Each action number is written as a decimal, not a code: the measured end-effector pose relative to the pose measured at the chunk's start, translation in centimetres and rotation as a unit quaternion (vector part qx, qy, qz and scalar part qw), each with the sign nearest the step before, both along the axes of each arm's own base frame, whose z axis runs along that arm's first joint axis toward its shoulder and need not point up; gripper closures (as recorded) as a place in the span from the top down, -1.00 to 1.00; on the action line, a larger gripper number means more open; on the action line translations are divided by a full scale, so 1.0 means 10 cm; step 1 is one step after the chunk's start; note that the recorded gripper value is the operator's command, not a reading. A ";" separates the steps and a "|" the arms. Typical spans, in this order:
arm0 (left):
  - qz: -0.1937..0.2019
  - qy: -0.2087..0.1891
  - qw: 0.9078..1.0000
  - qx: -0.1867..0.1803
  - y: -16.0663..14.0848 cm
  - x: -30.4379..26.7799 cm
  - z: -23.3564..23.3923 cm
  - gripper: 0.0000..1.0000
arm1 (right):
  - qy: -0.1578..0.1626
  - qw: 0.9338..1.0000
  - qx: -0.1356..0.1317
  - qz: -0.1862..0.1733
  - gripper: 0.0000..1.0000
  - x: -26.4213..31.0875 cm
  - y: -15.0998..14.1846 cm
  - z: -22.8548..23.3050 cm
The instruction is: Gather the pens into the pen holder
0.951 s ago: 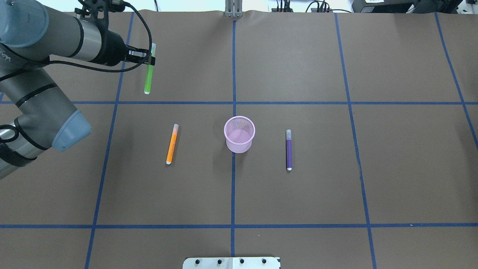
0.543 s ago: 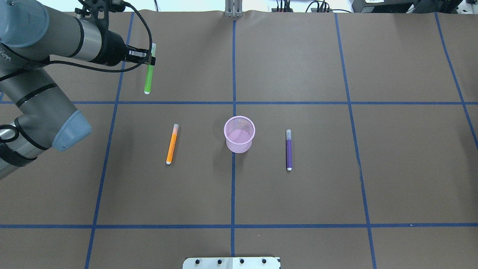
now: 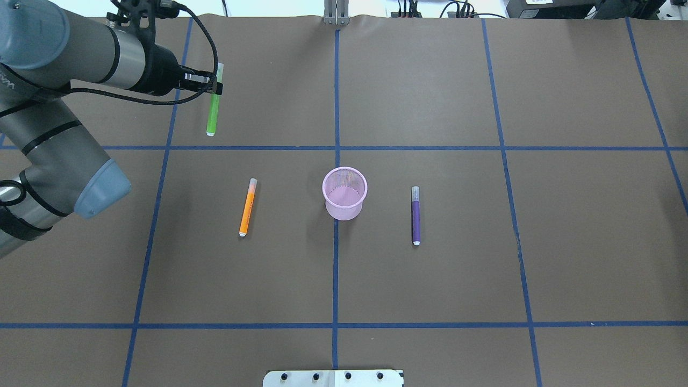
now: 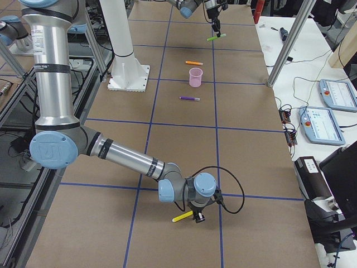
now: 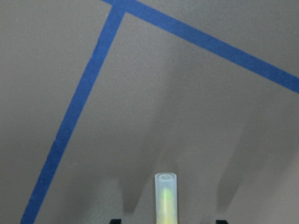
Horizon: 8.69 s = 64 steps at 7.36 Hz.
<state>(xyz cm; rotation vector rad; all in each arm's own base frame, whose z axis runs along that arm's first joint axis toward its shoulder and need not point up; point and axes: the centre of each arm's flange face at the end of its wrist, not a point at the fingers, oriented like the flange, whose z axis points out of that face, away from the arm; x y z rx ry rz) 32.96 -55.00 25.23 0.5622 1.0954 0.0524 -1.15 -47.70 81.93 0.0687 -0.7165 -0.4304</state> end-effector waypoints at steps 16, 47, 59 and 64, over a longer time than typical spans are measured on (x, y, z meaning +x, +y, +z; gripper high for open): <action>-0.004 0.000 1.000 0.005 0.03 0.03 -0.03 -1.00 | -0.005 1.000 0.026 0.006 -1.00 -0.02 -0.27 -0.36; 0.002 0.004 0.999 -0.033 0.86 1.49 -0.86 0.99 | -0.201 0.925 0.200 0.253 -1.00 -0.81 -0.89 -4.03; 0.082 -0.145 0.972 -0.163 0.52 1.58 0.52 0.86 | -0.305 0.857 0.291 0.296 -1.00 -3.10 0.00 -5.34; 0.088 -0.153 0.970 -0.169 0.46 1.85 0.51 0.57 | -0.322 0.857 0.295 0.273 -1.00 -3.47 0.17 -5.55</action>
